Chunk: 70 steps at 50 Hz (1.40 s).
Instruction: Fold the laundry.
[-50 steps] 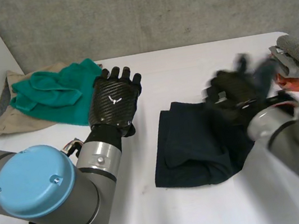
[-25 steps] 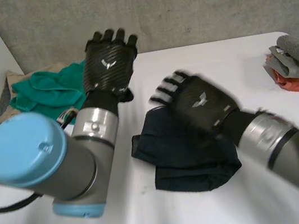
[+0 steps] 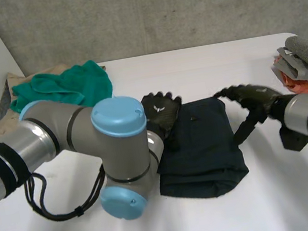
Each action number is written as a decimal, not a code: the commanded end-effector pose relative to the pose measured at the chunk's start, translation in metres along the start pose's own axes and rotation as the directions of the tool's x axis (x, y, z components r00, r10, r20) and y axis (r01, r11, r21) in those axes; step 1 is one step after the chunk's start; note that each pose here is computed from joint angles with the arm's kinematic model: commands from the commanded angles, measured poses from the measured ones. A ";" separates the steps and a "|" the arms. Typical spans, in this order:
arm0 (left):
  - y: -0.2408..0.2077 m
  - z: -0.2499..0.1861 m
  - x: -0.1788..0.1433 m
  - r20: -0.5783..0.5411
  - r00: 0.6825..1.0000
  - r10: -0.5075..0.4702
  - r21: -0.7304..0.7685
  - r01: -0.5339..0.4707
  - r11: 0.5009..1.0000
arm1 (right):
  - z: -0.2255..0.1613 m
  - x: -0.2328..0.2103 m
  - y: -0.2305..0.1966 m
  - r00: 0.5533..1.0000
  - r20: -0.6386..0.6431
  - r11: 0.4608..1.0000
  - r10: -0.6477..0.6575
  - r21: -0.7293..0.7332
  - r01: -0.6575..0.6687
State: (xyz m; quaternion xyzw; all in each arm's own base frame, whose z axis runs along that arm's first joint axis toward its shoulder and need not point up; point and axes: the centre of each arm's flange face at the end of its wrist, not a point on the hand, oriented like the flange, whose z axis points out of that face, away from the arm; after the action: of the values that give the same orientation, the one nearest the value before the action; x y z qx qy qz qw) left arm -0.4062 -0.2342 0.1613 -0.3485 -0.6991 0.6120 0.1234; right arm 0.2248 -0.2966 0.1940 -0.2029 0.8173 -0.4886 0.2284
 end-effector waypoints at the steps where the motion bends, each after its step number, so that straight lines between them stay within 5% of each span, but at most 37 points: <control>1: 0.017 -0.022 0.014 0.007 0.994 0.109 -0.079 -0.108 0.991 | 0.017 -0.031 0.027 0.997 0.001 0.991 -0.073 -0.110 0.073; 9: 0.027 -0.028 0.018 -0.007 0.992 0.128 -0.110 -0.128 0.986 | 0.027 -0.049 0.050 0.975 -0.051 0.970 -0.215 -0.124 0.207; 18: 0.038 -0.030 0.013 -0.008 0.992 0.129 -0.162 -0.129 0.978 | 0.021 -0.038 0.053 0.893 -0.161 0.907 -0.419 -0.112 0.406; 28: 0.003 -0.042 0.005 0.012 0.995 0.104 -0.084 -0.103 0.991 | 0.020 -0.041 0.061 0.870 -0.167 0.886 -0.464 -0.092 0.455; 41: -0.069 -0.085 -0.024 -0.025 1.000 -0.013 0.115 0.016 0.993 | -0.038 -0.060 -0.012 0.835 -0.329 0.796 -0.440 0.288 0.533; 51: -0.072 -0.110 -0.043 -0.182 0.974 -0.137 0.136 0.163 0.977 | -0.057 -0.074 0.054 0.855 -0.216 0.842 -0.472 0.178 0.509; 70: -0.049 -0.100 -0.043 -0.171 0.974 -0.152 0.117 0.173 0.978 | -0.027 -0.094 0.130 0.849 -0.138 0.830 -0.510 0.178 0.528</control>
State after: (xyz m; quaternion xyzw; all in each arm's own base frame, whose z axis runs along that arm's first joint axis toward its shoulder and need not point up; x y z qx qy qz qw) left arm -0.3302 -0.1847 0.2463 -0.3278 -0.6677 0.6185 0.2533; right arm 0.2667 -0.1619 0.1205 -0.3728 0.6847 -0.6216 0.0764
